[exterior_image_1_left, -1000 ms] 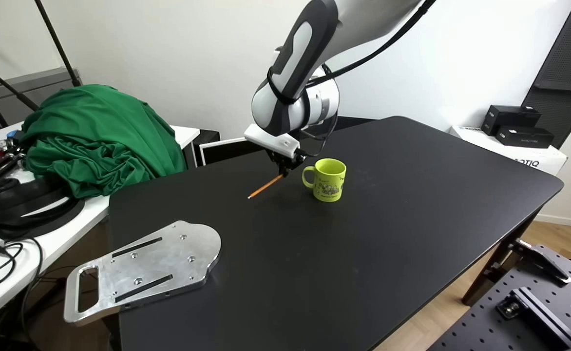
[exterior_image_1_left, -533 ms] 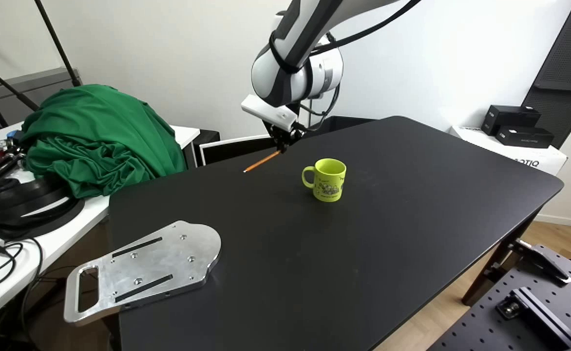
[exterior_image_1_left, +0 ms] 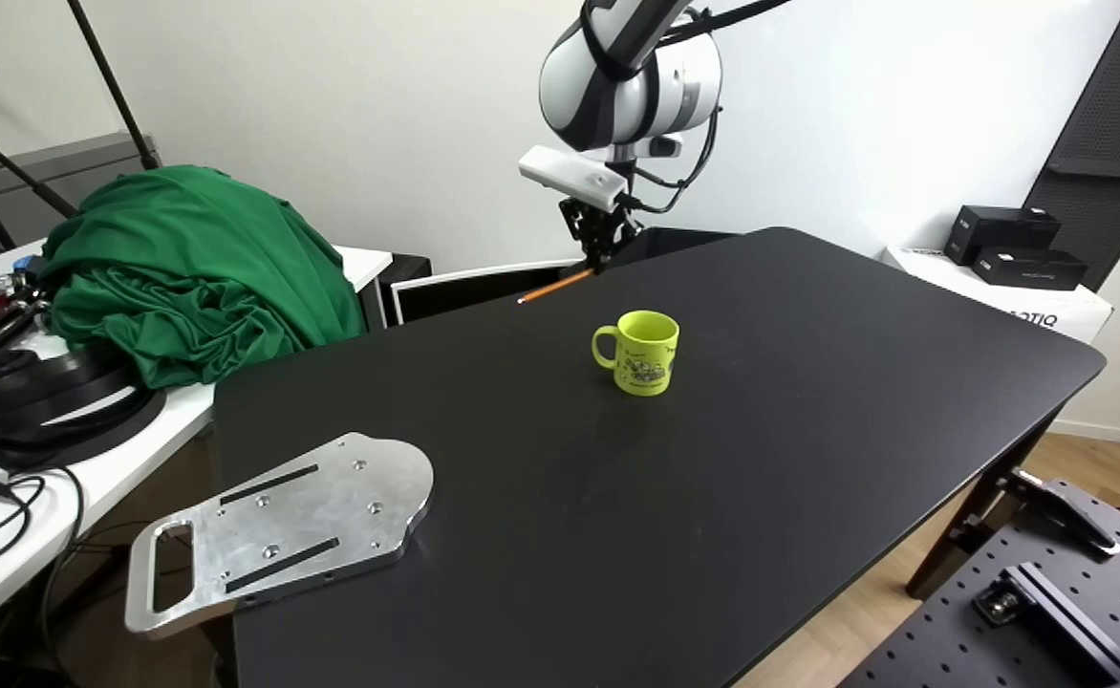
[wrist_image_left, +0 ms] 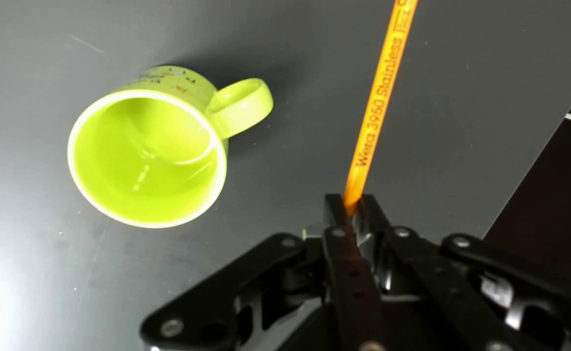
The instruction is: Put the orange thing in the mug
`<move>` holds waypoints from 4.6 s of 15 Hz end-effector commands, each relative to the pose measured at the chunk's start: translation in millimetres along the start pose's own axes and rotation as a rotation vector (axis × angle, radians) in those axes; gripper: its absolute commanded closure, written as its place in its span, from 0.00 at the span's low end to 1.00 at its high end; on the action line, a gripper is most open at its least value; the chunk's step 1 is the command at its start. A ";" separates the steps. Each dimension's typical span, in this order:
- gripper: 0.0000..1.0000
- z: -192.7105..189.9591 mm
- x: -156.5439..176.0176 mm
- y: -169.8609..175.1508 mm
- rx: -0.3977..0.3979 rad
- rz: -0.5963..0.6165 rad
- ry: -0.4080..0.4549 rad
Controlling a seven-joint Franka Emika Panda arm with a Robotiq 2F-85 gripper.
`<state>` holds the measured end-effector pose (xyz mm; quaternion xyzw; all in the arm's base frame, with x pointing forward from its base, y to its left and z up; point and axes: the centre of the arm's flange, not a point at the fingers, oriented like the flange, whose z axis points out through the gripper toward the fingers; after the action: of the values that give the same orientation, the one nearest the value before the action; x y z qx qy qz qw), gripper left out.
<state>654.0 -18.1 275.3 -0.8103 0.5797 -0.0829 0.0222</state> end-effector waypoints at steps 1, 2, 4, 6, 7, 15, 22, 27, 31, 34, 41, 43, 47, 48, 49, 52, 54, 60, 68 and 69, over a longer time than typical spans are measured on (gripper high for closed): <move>0.97 -21.5 16.1 22.9 -0.020 0.035 0.040; 0.97 -23.6 19.0 26.3 -0.028 0.023 0.072; 0.97 -26.4 19.8 32.4 -0.059 -0.027 0.144; 0.97 -28.2 16.0 36.4 -0.083 -0.075 0.204; 0.97 -28.6 12.9 37.5 -0.093 -0.099 0.237; 0.97 -47.5 2.2 31.2 -0.117 -0.230 0.471; 0.97 -47.9 0.1 55.8 -0.214 -0.319 0.625; 0.97 -37.6 -8.6 73.7 -0.247 -0.374 0.665; 0.97 -26.3 -14.7 82.0 -0.242 -0.401 0.673; 0.97 -18.4 -15.2 82.9 -0.226 -0.400 0.700; 0.97 -5.9 -30.6 78.6 -0.113 -0.381 0.716; 0.97 -0.6 -37.6 77.4 -0.082 -0.381 0.716; 0.97 13.6 -49.7 80.5 -0.067 -0.387 0.705; 0.97 17.9 -52.3 82.3 -0.068 -0.389 0.701; 0.97 22.8 -54.6 84.5 -0.072 -0.392 0.696; 0.97 35.5 -59.5 89.1 -0.088 -0.394 0.679; 0.64 39.6 -60.5 88.7 -0.096 -0.389 0.674; 0.29 26.6 -61.1 80.0 -0.071 -0.359 0.668; 0.00 12.0 -59.8 71.9 -0.074 -0.327 0.628; 0.00 11.8 -59.8 71.9 -0.074 -0.324 0.625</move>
<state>569.8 14.1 247.7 -0.8273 0.4251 -0.3085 -0.1990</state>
